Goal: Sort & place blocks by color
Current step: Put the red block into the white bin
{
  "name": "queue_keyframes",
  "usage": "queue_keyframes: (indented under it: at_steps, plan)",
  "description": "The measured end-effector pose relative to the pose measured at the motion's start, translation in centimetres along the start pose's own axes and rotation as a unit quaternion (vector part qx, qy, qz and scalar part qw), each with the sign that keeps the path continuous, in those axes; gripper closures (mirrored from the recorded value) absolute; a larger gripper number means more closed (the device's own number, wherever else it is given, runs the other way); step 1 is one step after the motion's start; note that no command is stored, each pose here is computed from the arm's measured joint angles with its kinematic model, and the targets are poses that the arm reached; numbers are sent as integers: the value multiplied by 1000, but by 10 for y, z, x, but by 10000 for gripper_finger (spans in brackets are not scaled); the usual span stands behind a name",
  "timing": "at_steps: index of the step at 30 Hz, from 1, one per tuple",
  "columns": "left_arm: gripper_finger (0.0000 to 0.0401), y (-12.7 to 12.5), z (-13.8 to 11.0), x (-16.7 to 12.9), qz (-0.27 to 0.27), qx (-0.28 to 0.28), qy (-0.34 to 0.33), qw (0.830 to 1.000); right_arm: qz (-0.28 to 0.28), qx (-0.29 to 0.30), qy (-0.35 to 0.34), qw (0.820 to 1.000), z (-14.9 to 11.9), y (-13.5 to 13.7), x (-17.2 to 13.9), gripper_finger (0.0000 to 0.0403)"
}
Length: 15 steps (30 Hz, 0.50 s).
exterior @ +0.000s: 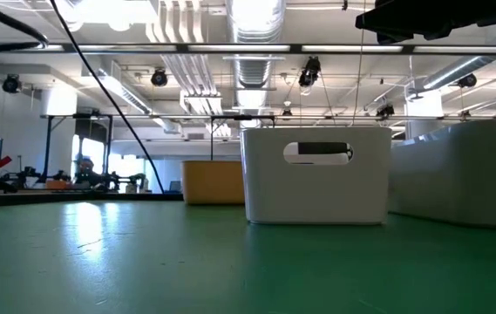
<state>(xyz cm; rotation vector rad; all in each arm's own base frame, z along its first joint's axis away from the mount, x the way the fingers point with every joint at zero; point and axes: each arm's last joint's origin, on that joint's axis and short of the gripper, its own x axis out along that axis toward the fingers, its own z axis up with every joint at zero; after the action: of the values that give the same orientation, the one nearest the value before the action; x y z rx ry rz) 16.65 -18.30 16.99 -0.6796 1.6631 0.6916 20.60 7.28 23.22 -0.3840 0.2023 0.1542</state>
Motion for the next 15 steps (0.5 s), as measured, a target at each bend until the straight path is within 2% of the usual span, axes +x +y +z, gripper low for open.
queue_keyframes:
  at_steps: [5, 15]
  plan:
    - [162, 1, -1, 2, 1, 3, 0, 1000, 0, 0, 0, 1000, 0, 0, 0, 360]
    - [268, 1, -2, 2, 0, 6, 0, 1000, 0, 0, 0, 1000, 0, 0, 0, 360]
